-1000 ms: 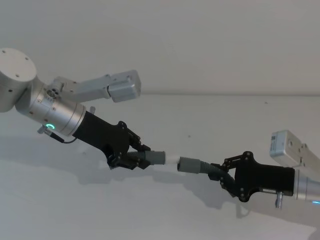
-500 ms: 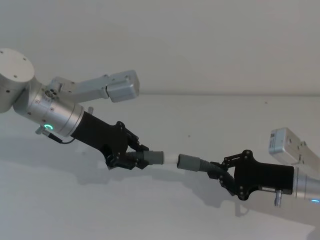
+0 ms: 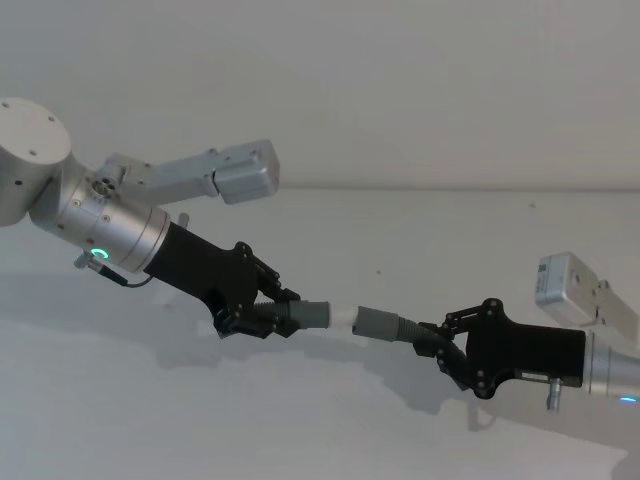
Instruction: Use both hands to pick up one end of the pipe from the table, align the ends, and insert them.
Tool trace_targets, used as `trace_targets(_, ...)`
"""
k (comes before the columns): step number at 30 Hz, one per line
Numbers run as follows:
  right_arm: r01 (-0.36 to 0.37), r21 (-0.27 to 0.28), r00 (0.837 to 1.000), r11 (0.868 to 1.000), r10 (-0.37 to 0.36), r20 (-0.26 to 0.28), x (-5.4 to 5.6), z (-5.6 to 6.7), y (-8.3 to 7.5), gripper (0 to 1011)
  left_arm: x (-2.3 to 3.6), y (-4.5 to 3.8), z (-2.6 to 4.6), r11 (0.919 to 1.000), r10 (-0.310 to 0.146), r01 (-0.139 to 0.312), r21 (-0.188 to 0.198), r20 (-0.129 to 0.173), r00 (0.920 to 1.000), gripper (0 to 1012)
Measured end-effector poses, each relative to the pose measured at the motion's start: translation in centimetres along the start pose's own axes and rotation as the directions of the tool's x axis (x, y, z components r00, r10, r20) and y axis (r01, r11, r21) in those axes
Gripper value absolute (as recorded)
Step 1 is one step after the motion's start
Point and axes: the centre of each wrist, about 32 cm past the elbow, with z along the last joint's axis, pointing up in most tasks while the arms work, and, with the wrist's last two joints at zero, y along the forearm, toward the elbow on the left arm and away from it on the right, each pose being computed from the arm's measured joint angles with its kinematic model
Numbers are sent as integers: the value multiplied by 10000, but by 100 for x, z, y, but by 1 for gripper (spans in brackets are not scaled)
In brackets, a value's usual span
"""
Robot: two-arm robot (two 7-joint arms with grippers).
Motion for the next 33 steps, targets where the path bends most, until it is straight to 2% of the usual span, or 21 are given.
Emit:
trace_targets(15,14,6,10000,10000,-14,-88,12,4,30,133,54,-72,2,9994,-296,297,-178,103,9995,346)
trace_targets(33,31,-7,9998,10000,-31,-181,33,18,61,133,61,-73,-3,9995,-277,277,-156,59,9996,346)
